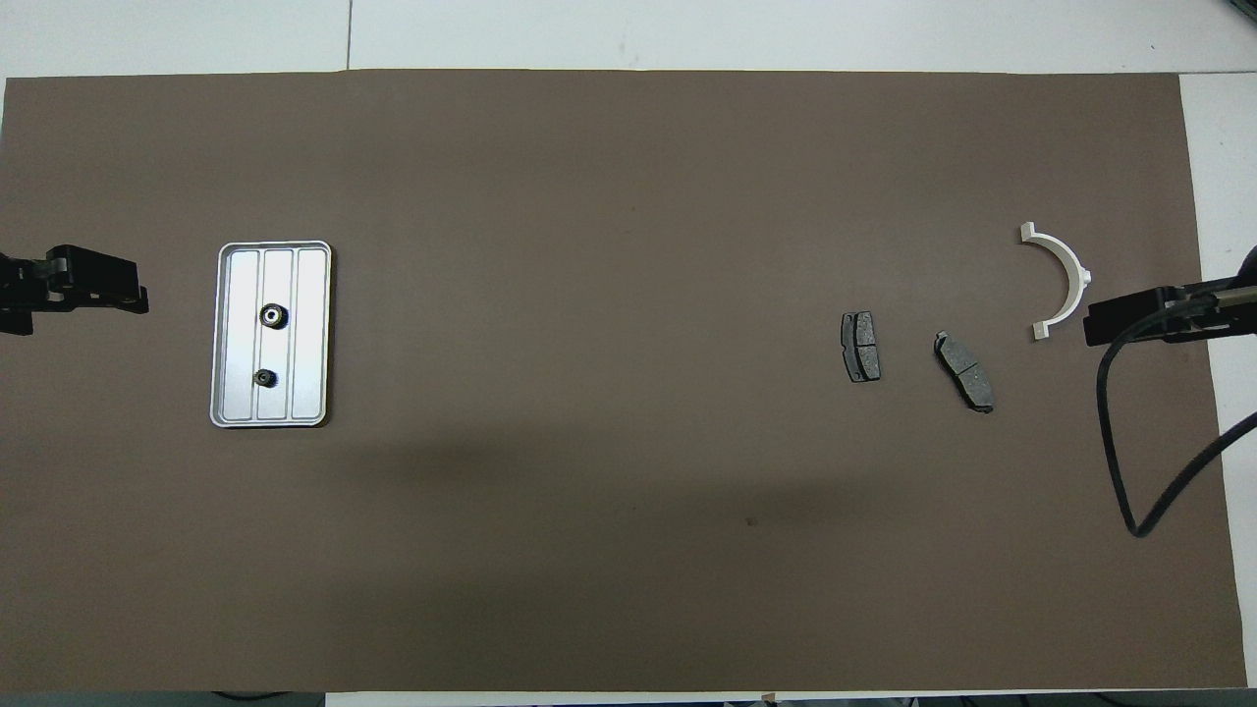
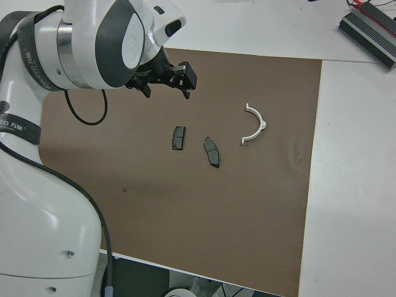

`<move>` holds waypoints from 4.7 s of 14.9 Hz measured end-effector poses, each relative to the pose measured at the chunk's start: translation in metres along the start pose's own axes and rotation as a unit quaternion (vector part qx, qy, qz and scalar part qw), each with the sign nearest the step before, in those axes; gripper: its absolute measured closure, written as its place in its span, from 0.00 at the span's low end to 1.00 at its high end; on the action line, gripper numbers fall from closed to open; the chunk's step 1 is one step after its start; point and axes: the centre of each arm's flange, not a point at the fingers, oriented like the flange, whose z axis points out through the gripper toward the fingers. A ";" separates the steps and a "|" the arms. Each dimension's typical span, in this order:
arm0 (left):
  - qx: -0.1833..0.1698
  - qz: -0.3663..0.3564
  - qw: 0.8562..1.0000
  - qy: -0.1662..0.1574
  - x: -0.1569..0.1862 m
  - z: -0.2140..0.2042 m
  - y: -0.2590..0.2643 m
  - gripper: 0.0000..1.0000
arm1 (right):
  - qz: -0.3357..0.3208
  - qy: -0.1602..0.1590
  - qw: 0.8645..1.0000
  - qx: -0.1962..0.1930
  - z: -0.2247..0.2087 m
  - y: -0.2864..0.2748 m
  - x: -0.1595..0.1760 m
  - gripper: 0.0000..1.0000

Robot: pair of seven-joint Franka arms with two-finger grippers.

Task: Place bearing gear from tray to pile

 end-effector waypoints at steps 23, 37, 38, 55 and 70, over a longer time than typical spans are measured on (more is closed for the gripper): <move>-0.001 -0.034 0.999 -0.013 0.067 0.265 -0.023 0.00 | 0.000 0.000 1.000 0.000 0.000 0.000 0.000 0.00; -0.005 -0.028 1.000 -0.007 0.052 0.326 -0.016 0.44 | -0.001 0.004 1.000 0.000 -0.004 -0.001 -0.002 0.00; -0.006 -0.026 1.000 -0.006 0.053 0.324 -0.014 0.54 | -0.001 0.004 1.000 0.000 -0.004 -0.001 -0.002 0.00; -0.061 -0.180 0.982 -0.006 -0.018 0.297 0.334 0.66 | 0.034 0.040 0.998 0.025 0.047 -0.024 0.025 0.00; -0.040 -0.187 0.981 -0.018 -0.034 0.308 0.335 0.17 | 0.120 0.035 0.992 0.032 0.224 -0.119 0.099 0.00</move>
